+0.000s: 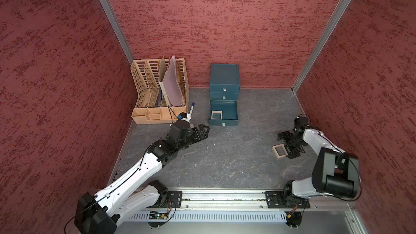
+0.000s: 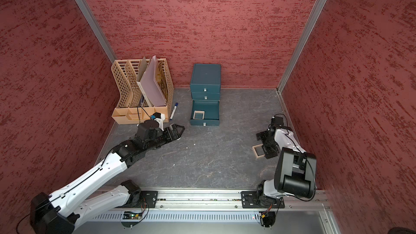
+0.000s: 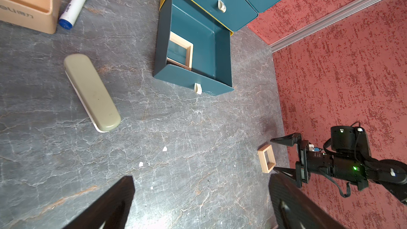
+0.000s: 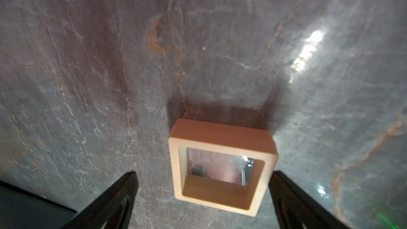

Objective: Place the brooch boxes into the drawer by color
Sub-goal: Pick up the brooch box from the center of the board.

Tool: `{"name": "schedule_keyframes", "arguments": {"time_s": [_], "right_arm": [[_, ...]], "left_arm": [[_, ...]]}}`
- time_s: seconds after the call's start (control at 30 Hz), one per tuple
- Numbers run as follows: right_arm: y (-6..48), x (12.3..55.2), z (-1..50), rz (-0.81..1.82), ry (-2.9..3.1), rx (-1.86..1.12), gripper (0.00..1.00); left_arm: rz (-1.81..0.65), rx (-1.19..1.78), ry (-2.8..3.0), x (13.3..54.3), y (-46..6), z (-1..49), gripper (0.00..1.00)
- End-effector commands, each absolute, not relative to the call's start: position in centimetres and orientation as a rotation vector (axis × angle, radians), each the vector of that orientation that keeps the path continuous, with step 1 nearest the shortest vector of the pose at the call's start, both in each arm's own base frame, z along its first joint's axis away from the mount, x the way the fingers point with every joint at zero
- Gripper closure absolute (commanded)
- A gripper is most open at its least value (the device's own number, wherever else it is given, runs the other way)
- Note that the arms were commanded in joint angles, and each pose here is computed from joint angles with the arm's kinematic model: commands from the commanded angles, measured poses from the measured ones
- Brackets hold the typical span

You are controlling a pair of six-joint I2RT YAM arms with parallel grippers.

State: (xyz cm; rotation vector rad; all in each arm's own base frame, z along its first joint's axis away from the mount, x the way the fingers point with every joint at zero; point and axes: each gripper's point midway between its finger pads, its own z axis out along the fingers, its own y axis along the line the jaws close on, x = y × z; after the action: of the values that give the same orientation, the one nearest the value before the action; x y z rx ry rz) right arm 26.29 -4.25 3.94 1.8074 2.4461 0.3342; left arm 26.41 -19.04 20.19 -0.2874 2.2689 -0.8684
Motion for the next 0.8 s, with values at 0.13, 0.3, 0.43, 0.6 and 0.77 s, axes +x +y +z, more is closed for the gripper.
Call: {"name": "schedule_keyframes", "arguments": {"time_s": [0.13, 0.3, 0.43, 0.6, 0.77], "right_arm": [[-4.1, 27.5, 3.1, 0.389, 2.468, 1.762, 0.02], [-4.1, 27.2, 2.8, 0.377, 2.489, 1.751, 0.02], [-4.0, 27.0, 2.6, 0.371, 2.52, 1.735, 0.04], [-4.1, 26.4, 2.2, 0.335, 2.558, 1.722, 0.08], [-4.0, 26.7, 1.8, 0.338, 2.573, 1.709, 0.09]], "left_arm": [[-0.885, -0.266, 2.245, 26.4, -19.2, 20.8, 0.0], [-0.886, -0.266, 2.241, 26.4, -19.2, 21.0, 0.0], [-0.884, -0.267, 2.244, 26.4, -19.2, 20.9, 0.0], [-0.89, -0.268, 2.241, 26.6, -19.3, 20.9, 0.0], [-0.891, -0.267, 2.244, 26.7, -19.4, 21.0, 0.0]]}}
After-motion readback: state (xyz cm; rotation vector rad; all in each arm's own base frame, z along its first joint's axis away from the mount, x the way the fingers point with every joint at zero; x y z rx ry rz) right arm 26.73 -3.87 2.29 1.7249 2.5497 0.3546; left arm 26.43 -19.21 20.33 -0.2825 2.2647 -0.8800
